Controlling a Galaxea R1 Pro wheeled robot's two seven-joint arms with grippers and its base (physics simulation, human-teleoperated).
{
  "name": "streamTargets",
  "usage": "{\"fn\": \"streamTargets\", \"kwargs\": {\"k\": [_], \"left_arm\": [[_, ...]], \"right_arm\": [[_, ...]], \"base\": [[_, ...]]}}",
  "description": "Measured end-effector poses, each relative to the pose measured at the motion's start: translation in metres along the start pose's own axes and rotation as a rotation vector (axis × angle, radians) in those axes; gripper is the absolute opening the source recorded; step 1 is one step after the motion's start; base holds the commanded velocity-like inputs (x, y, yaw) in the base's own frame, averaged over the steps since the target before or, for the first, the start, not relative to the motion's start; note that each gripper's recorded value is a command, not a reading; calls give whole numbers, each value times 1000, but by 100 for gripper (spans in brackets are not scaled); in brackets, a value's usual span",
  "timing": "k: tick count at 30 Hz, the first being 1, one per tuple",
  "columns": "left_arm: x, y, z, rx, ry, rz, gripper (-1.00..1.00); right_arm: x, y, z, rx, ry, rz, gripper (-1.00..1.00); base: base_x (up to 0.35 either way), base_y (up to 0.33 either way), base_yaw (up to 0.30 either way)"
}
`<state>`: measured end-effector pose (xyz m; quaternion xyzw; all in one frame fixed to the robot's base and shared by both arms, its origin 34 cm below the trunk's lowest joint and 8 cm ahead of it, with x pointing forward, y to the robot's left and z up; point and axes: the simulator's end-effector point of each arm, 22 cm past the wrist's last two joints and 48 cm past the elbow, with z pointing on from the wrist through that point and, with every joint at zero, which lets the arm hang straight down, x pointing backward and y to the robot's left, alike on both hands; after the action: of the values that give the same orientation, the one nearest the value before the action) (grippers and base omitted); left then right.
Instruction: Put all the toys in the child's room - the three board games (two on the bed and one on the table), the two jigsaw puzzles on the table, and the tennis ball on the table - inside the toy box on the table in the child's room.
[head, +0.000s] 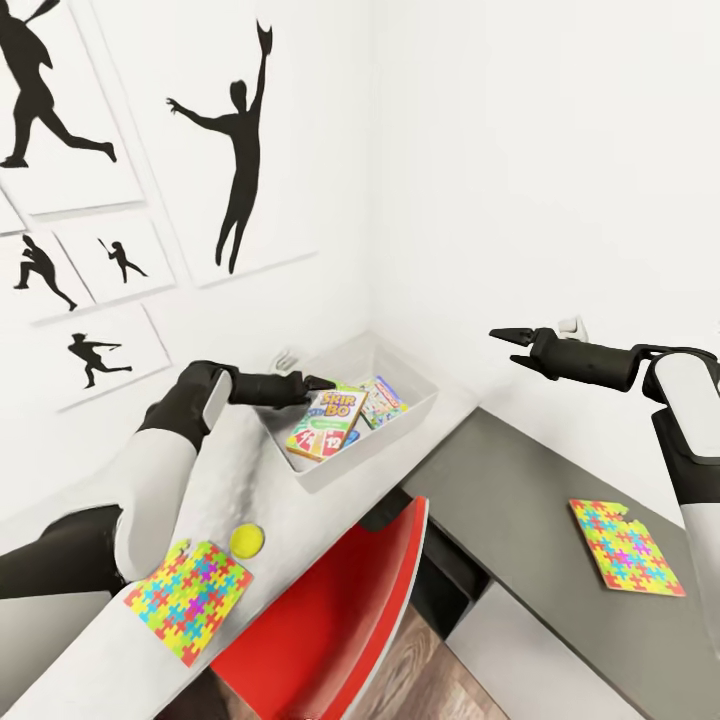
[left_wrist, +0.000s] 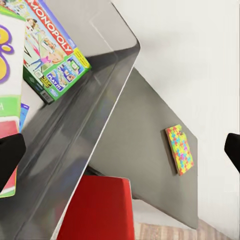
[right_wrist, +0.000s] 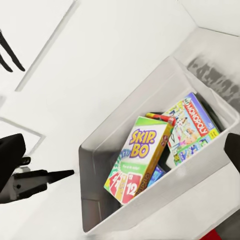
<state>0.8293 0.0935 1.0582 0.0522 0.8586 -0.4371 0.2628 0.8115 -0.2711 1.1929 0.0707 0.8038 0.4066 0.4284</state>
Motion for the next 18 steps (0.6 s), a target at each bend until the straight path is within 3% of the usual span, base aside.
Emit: {"fn": "streamTargets", "kwargs": {"k": [7,18], "left_arm": [[-16,-5,-13,33,-66,-42,100],[-25,-13,-25,47,-93,-46,100]], "right_arm": [[-3,7,-4,-6,-7,-7,100],[-9,17,-10,-15,-19,-17,100]], "base": [[-15,3,0],[-1,0,0]]}}
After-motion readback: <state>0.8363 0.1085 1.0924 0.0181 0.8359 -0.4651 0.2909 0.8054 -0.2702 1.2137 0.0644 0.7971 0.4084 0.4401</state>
